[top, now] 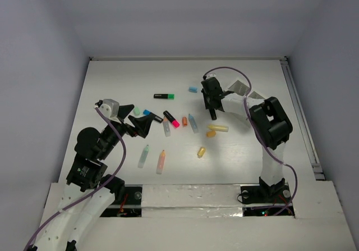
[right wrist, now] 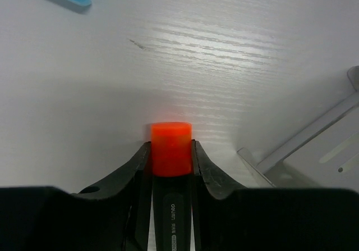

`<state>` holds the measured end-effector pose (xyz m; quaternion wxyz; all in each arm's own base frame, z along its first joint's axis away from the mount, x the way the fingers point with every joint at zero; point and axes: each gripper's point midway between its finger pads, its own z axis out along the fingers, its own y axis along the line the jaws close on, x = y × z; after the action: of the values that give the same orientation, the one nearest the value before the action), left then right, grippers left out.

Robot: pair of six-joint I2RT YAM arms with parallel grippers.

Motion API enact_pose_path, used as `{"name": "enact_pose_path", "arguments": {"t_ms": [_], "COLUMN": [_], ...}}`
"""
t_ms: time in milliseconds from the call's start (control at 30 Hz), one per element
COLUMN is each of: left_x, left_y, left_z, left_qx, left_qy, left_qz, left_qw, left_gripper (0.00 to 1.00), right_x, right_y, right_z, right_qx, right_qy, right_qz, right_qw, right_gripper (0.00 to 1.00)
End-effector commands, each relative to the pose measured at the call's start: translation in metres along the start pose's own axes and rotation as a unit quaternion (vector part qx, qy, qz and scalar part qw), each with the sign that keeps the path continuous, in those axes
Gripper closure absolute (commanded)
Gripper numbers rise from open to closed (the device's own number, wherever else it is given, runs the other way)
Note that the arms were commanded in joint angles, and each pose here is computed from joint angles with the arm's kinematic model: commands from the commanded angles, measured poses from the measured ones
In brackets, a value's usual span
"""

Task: Sort the stationery into containers
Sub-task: Pick up the pen from the center of the board.

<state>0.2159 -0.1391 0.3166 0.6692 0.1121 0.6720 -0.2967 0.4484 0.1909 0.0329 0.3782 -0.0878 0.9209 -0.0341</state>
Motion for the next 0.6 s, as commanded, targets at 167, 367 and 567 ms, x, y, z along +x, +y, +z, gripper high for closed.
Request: {"name": "enact_pose_path", "arguments": {"t_ms": [167, 367, 567], "left_x": [-0.027, -0.028, -0.029], "left_y": [-0.011, -0.011, -0.011], "left_z": [-0.001, -0.001, -0.003], "left_qx": [0.020, 0.020, 0.021], "left_qy": [-0.042, -0.044, -0.047], "left_qz": [0.010, 0.009, 0.008], "left_qw": [0.999, 0.999, 0.999], "left_gripper": [0.01, 0.01, 0.01], "right_x": [-0.096, -0.179, -0.199], "right_y": [0.014, -0.003, -0.068], "right_z": [-0.040, -0.139, -0.181], "right_qx": [-0.062, -0.098, -0.006], "right_qy": [-0.132, -0.286, -0.358], "right_qz": [0.021, 0.088, 0.149], "right_qw": [0.989, 0.949, 0.922], "right_gripper": [0.83, 0.84, 0.83]}}
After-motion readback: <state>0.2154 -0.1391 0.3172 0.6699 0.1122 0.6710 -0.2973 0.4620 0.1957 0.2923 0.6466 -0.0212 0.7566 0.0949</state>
